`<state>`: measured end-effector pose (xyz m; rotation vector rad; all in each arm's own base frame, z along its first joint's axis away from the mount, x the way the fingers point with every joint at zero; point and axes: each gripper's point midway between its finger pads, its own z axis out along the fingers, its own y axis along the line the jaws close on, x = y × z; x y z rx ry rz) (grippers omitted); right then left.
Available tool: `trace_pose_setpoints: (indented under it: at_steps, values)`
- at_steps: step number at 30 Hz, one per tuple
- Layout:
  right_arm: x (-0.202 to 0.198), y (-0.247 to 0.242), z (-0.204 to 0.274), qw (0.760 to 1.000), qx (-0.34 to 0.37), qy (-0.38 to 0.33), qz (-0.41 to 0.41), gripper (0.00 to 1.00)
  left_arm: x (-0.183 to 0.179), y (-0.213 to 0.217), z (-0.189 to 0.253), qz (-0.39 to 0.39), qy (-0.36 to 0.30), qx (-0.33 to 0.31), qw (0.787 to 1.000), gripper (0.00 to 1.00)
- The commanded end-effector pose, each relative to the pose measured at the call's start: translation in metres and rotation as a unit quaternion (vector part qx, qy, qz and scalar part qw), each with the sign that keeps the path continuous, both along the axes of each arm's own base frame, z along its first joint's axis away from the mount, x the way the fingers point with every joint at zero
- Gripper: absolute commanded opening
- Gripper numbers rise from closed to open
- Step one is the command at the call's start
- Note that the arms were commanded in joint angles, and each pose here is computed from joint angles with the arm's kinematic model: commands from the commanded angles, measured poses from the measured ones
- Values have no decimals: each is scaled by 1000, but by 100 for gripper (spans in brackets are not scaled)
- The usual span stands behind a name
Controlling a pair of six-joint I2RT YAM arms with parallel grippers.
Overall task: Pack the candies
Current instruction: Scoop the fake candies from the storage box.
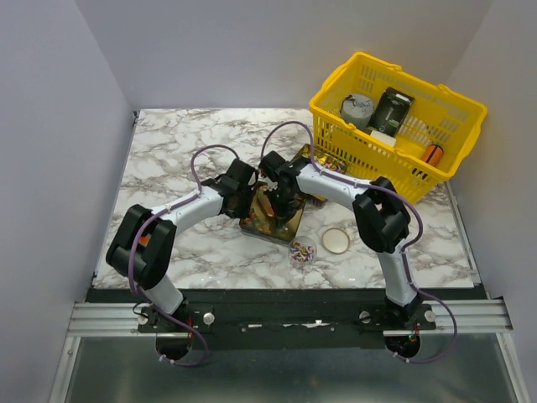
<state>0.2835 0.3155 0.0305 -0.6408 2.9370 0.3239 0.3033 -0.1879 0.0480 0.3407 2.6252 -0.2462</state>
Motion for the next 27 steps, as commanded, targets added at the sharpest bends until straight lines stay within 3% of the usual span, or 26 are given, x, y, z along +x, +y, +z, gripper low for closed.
trace_pose_setpoints:
  at_steps: [1,5,8,9,12,23,27]
  values:
    - [14,-58,-35,989,-131,-55,-32,1,11,-11,22,4,-31,-21,999,0]
    - [13,-51,-24,992,-104,-64,-36,1,13,-13,27,6,-39,-30,999,2]
    - [13,-47,-10,993,-90,-66,-38,1,15,-15,34,9,-49,-38,998,20]
    - [13,-46,-7,993,-86,-67,-38,0,16,-15,37,9,-53,-41,998,30]
    - [14,-41,7,994,-73,-71,-44,1,17,-16,43,12,-61,-47,997,43]
    - [18,-26,54,993,-21,-88,-69,1,17,-14,67,20,-98,-67,993,72]
    - [17,-26,72,992,-8,-99,-77,1,19,-10,78,26,-117,-68,990,87]
